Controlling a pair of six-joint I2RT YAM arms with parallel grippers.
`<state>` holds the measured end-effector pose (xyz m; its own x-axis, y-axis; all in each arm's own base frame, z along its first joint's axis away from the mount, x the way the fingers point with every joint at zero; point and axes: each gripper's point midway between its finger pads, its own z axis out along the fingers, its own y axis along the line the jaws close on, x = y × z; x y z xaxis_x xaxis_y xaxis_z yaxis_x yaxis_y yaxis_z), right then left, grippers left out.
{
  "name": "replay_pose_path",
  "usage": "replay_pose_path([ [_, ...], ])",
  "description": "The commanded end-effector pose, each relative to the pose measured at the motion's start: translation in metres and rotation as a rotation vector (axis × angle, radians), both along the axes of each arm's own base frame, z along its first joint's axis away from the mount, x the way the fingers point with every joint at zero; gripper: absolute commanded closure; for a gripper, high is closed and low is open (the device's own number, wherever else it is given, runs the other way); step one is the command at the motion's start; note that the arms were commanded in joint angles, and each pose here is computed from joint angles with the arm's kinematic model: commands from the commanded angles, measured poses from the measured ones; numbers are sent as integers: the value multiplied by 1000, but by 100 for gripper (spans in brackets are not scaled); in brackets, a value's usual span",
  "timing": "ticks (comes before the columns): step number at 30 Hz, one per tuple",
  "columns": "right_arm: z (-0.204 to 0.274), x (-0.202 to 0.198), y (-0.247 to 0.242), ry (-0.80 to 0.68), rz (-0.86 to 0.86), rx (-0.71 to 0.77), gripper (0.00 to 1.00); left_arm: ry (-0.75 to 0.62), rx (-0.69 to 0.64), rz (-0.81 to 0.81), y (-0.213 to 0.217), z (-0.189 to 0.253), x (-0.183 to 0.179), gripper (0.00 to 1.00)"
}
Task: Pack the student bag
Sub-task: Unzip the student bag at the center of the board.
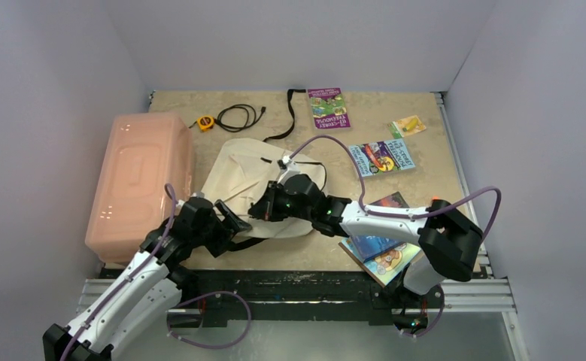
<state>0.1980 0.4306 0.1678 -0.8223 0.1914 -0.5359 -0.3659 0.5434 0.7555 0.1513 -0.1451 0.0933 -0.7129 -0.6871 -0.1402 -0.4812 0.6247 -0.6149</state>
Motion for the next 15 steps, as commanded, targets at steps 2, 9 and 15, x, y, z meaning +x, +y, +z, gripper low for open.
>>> replay_pose_path([
  [2,48,-4,11,-13,35,180,100,-111,7,14,0,5,20,40],
  [9,34,-6,-8,-33,53,132,100,-166,178,46,27,12,31,89],
  [15,21,3,-51,-71,18,65,100,-187,204,107,40,9,30,100],
])
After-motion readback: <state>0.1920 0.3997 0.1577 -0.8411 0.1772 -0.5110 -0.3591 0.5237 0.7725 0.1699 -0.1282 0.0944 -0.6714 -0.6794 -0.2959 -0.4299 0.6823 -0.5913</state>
